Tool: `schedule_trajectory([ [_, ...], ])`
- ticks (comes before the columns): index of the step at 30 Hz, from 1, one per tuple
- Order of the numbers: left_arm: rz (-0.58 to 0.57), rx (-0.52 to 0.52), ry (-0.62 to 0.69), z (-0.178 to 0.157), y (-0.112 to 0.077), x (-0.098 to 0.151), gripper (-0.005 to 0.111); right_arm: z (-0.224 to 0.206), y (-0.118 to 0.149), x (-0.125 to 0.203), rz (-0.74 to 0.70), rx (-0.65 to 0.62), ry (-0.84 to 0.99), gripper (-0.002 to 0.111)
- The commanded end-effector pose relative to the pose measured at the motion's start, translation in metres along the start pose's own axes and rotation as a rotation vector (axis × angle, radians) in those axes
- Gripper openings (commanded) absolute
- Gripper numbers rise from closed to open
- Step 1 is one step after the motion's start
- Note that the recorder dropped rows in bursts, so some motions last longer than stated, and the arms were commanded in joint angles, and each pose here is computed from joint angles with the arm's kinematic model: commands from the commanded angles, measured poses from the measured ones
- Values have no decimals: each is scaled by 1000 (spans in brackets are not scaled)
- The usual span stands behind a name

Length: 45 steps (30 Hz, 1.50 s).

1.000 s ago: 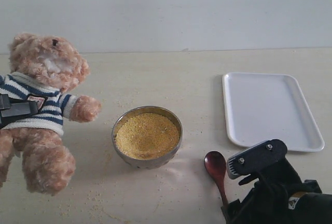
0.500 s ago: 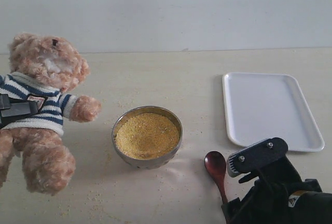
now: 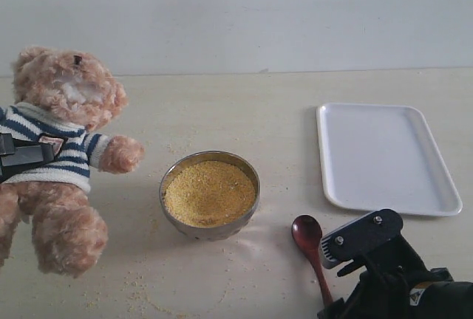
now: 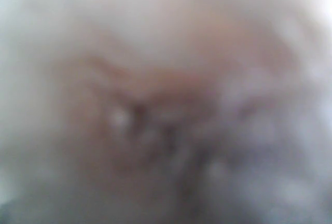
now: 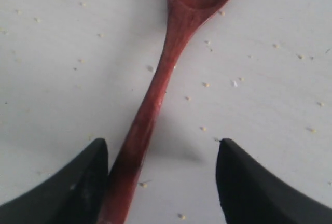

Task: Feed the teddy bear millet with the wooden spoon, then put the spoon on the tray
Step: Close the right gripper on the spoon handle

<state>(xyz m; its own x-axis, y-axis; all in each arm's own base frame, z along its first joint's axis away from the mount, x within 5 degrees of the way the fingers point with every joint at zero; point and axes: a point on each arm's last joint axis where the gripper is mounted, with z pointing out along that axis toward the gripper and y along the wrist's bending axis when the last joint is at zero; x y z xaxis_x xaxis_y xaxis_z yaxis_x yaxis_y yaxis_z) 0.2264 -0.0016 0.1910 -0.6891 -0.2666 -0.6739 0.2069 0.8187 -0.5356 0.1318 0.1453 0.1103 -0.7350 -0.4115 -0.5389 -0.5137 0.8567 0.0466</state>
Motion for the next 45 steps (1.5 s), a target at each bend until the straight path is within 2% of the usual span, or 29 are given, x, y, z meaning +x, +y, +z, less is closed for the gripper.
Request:
schedule_trajectory([
  [1, -12, 16, -21, -2, -3, -2, 5, -1, 0, -3, -7, 1, -22, 51],
  [35, -17, 16, -21, -2, -3, -2, 5, -1, 0, -1, 23, -2, -3, 51],
  [37, -17, 16, -21, -2, -3, -2, 5, -1, 0, -1, 23, -3, -1, 49],
  [42, -17, 16, -21, -2, -3, -2, 5, -1, 1, -1, 23, -7, 4, 30],
  [45, -17, 16, -21, -2, -3, -2, 5, -1, 1, 0, 23, -11, 12, 30],
])
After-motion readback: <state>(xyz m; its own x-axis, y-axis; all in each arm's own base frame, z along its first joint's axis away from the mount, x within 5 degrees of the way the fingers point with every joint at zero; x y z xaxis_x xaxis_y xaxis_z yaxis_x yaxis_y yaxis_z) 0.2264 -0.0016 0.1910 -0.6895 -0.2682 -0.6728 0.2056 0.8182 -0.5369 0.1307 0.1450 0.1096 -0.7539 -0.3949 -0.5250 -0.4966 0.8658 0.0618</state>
